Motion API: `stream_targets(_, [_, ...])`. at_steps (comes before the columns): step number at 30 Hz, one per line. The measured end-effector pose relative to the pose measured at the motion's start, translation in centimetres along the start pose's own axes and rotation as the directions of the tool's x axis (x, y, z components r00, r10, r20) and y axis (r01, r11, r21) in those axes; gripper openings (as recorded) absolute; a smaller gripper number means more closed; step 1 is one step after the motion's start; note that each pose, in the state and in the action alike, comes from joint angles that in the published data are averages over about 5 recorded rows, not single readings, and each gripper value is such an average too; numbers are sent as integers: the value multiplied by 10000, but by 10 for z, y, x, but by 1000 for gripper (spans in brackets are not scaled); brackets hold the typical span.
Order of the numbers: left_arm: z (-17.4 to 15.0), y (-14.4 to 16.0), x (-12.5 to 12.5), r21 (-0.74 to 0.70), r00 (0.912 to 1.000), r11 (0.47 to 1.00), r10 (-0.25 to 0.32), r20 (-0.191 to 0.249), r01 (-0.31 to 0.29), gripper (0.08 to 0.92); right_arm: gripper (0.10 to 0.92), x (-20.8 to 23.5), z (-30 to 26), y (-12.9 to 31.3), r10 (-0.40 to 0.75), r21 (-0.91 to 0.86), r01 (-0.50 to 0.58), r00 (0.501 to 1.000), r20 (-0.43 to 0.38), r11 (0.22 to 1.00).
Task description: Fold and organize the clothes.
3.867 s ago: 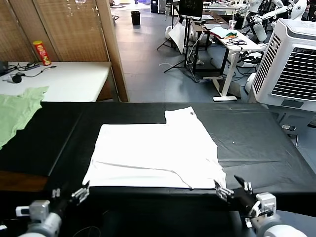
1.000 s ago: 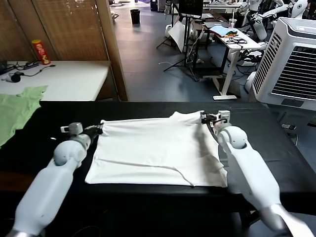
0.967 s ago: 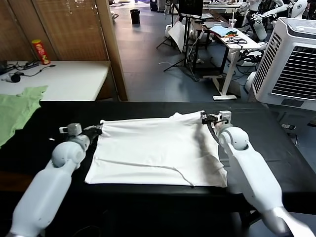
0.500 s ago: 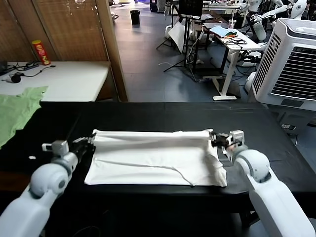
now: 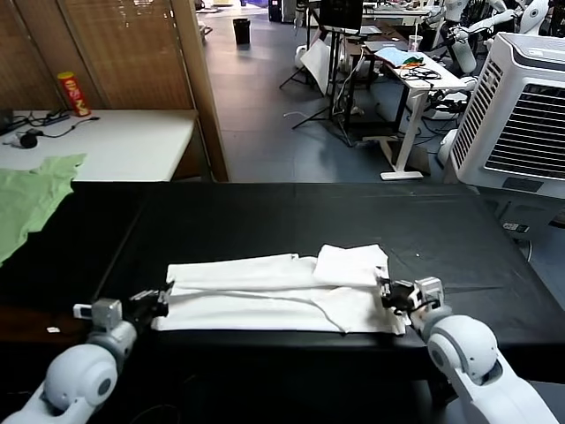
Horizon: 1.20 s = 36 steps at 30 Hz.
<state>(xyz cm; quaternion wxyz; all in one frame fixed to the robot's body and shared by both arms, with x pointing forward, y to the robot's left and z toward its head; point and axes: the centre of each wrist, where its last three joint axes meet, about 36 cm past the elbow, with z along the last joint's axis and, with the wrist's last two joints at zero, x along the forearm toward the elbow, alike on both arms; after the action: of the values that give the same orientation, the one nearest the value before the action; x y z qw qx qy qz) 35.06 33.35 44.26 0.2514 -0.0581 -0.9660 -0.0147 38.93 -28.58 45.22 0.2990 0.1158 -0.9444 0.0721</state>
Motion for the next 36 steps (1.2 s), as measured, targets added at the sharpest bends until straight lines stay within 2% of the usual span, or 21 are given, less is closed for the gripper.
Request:
stream_targets(3, [3, -1, 2, -76, 9999, 10000, -28, -123, 27, 141, 200, 5, 1, 1, -117, -134, 117, 9999, 31, 9998])
stream_targets(5, [5, -2, 3, -162, 9998, 9998, -95, -169, 92, 181, 308, 9, 1, 1, -146, -202, 148, 9999, 92, 9997])
stream_targets(11, [5, -3, 7, -392, 9994, 9988, -294, -161, 288, 488, 639, 25, -9, -7, 85, -352, -67, 9987, 511, 9994])
stream_targets(15, [0, -1, 9, -231, 9995, 9993, -311, -31, 311, 705, 778, 21, -16, -16, 609, -624, -560, 9950, 797, 9965])
stream_targets(19, [-4, 1, 2, 300, 9993, 9991, -320, 200, 314, 791, 796, 3, -21, -22, 1001, -886, -895, 9873, 1237, 9920])
stream_targets(25, [-9, 3, -21, 1039, 9980, 9938, -436, 447, 388, 798, 798, -36, -25, -27, 1380, -1405, -1161, 9778, 1575, 9832])
stream_targets(31, [-4, 5, -44, 1715, 9984, 9844, -463, 328, 400, 798, 796, -68, -28, -28, 1707, -1884, -1426, 9750, 1423, 9717])
stream_targets(34, [0, 6, -52, 1917, 9986, 9805, -490, 206, 442, 798, 752, -81, -27, -24, 1677, -2059, -1387, 9771, 1307, 9687])
stream_targets(36, [2, 7, -57, 2010, 9985, 9784, -526, 150, 486, 798, 681, -89, -27, -21, 1628, -2144, -1340, 9790, 1227, 9675])
